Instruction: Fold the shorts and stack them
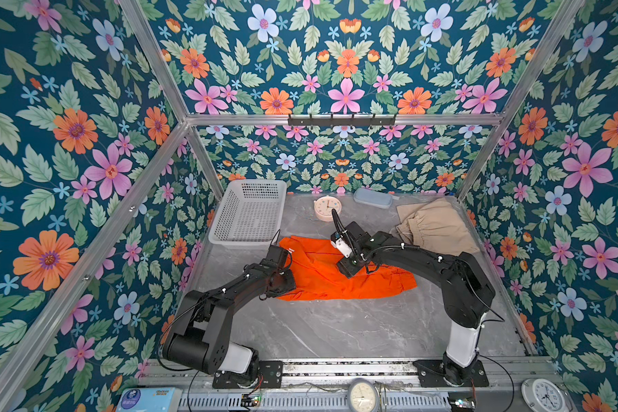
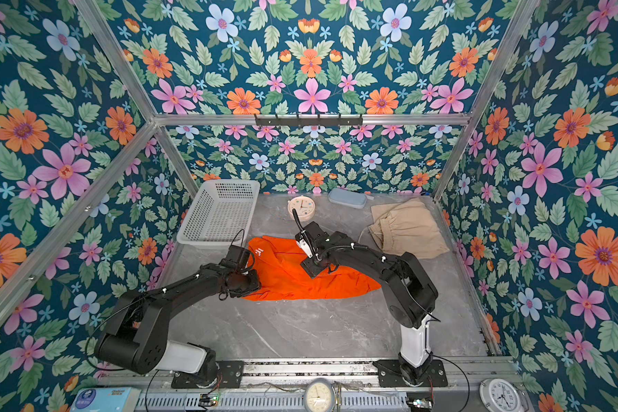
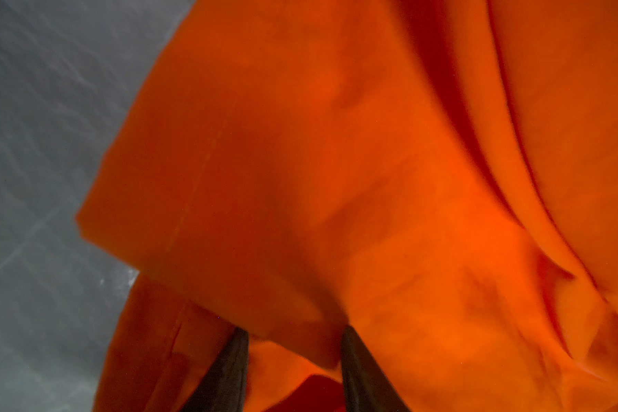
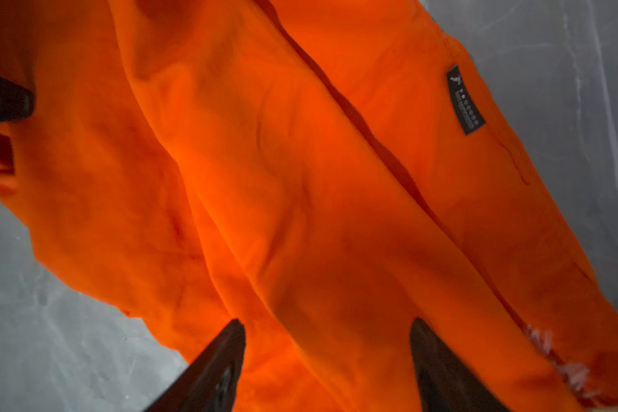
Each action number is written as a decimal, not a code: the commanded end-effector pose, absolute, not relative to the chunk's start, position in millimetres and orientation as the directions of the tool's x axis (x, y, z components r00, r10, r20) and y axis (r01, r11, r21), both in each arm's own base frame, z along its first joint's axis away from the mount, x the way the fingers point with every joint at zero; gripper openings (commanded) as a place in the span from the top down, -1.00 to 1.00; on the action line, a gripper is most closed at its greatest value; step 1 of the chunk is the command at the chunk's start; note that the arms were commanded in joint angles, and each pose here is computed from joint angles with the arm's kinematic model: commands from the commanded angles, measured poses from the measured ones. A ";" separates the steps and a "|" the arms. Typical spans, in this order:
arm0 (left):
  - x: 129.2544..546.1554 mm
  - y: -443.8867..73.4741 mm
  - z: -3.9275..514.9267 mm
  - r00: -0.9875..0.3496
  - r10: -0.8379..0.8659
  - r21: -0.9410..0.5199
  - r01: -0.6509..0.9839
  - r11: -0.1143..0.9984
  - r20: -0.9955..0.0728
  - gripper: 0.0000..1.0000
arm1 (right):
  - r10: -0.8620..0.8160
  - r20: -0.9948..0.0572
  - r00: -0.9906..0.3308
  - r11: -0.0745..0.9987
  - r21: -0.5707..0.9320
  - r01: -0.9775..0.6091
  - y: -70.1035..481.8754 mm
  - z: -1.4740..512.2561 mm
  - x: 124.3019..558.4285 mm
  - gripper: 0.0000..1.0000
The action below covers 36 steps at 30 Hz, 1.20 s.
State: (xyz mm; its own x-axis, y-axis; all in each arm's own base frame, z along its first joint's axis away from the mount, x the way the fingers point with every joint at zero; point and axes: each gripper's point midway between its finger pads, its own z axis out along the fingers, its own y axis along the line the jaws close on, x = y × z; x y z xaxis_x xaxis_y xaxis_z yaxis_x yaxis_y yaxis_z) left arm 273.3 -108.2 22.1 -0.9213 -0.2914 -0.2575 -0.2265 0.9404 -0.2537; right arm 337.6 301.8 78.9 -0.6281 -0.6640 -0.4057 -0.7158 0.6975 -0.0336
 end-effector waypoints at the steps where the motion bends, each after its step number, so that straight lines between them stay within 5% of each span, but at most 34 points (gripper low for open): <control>1: 259.8 -99.7 14.6 -0.932 -0.292 -0.203 -0.250 0.947 -0.215 0.09 | -0.742 -0.378 -0.553 0.625 -0.092 -0.775 302.7 70.2 342.1 -0.46; 12: 258.9 -99.7 11.2 -0.934 -0.293 -0.199 -0.253 0.947 -0.206 0.09 | -0.797 -0.263 -0.544 0.588 -0.130 -0.798 296.9 35.0 350.1 -0.54; 19: 260.0 -99.4 11.0 -0.934 -0.291 -0.194 -0.252 0.948 -0.208 0.08 | -0.801 -0.340 -0.492 0.548 -0.087 -0.832 302.3 70.7 335.4 -0.54; 25: 260.7 -100.4 9.2 -0.937 -0.287 -0.193 -0.250 0.949 -0.200 0.08 | -0.829 -0.302 -0.470 0.521 -0.114 -0.846 285.8 66.0 316.9 -0.55; 36: 259.9 -99.2 9.9 -0.937 -0.288 -0.188 -0.252 0.949 -0.200 0.09 | -0.799 -0.281 -0.532 0.594 -0.231 -0.770 280.9 45.9 366.4 -0.56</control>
